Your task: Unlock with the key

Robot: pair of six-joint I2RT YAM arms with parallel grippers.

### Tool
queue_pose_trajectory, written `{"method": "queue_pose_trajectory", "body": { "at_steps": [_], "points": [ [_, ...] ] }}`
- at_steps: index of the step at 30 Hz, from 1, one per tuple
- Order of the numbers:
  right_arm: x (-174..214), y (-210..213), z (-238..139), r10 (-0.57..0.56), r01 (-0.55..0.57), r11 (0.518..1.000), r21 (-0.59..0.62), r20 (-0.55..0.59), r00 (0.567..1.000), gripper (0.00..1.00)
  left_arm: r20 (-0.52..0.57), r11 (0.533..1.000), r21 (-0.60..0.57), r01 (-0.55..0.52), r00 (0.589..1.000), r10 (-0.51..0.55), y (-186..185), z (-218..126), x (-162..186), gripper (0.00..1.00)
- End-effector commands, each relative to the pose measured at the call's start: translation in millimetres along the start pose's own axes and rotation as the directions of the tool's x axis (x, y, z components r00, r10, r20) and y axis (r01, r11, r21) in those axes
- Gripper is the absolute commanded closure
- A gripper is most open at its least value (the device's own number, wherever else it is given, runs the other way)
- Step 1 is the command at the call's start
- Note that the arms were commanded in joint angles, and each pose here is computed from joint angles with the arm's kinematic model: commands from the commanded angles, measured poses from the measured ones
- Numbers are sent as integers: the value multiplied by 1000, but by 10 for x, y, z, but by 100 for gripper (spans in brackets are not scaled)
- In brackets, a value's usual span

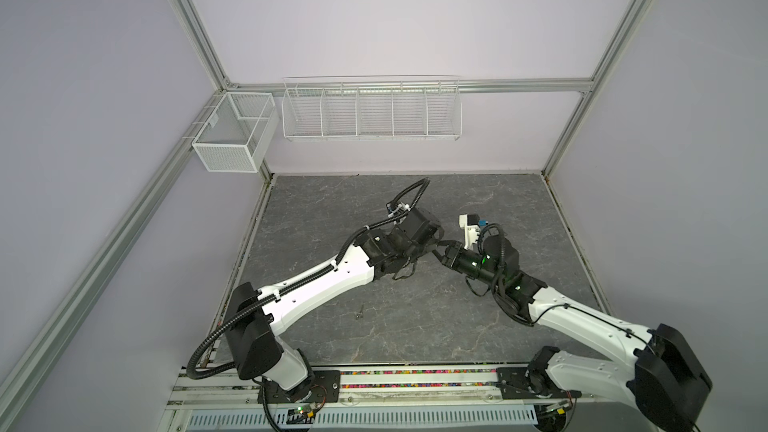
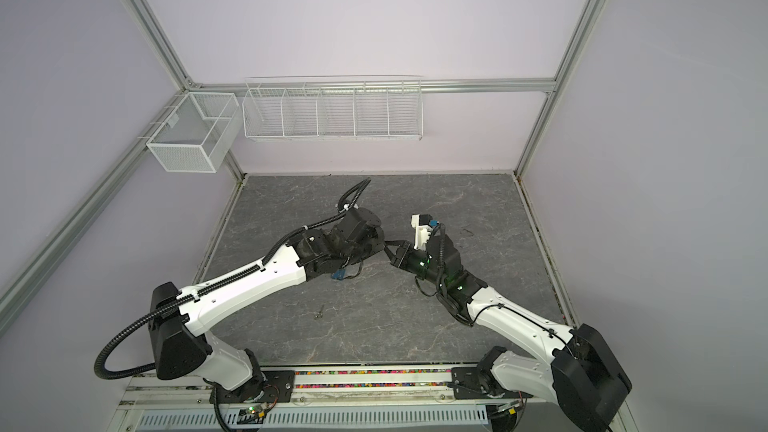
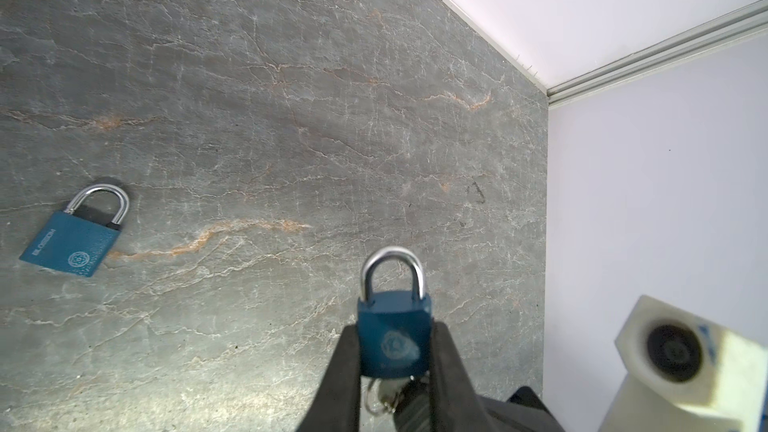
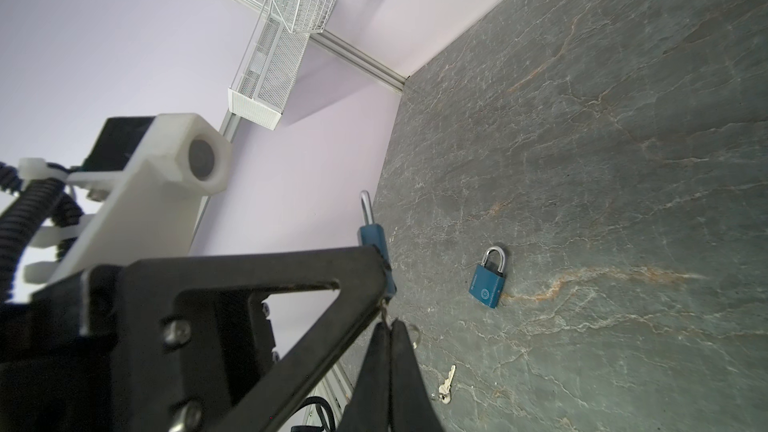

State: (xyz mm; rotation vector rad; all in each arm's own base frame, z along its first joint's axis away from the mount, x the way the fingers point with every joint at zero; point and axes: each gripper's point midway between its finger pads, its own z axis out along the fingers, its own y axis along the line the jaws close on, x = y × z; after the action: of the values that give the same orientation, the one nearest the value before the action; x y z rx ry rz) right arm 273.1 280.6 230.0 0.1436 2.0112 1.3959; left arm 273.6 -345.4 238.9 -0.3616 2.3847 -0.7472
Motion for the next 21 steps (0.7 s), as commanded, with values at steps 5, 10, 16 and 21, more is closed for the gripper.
{"method": "queue_pose_trajectory", "body": {
  "at_steps": [5, 10, 16, 21],
  "points": [
    [-56, 65, -56, 7, -8, 1000, 9, 23, 1000, 89, 14, 998, 59, -27, 1000, 27, -229, -182, -36, 100],
    [-89, 102, -67, 32, -33, 999, 3, 30, 999, 87, 21, 998, 52, -29, 999, 28, -209, -172, -44, 100],
    [-93, 148, -19, 60, -60, 998, -11, 18, 998, 84, 12, 999, 40, -23, 1000, 23, -161, -142, -8, 100],
    [-78, 177, 6, 76, -76, 997, -24, 6, 997, 86, 17, 999, 42, -16, 1000, 15, -166, -148, -20, 100]
  ]
}}
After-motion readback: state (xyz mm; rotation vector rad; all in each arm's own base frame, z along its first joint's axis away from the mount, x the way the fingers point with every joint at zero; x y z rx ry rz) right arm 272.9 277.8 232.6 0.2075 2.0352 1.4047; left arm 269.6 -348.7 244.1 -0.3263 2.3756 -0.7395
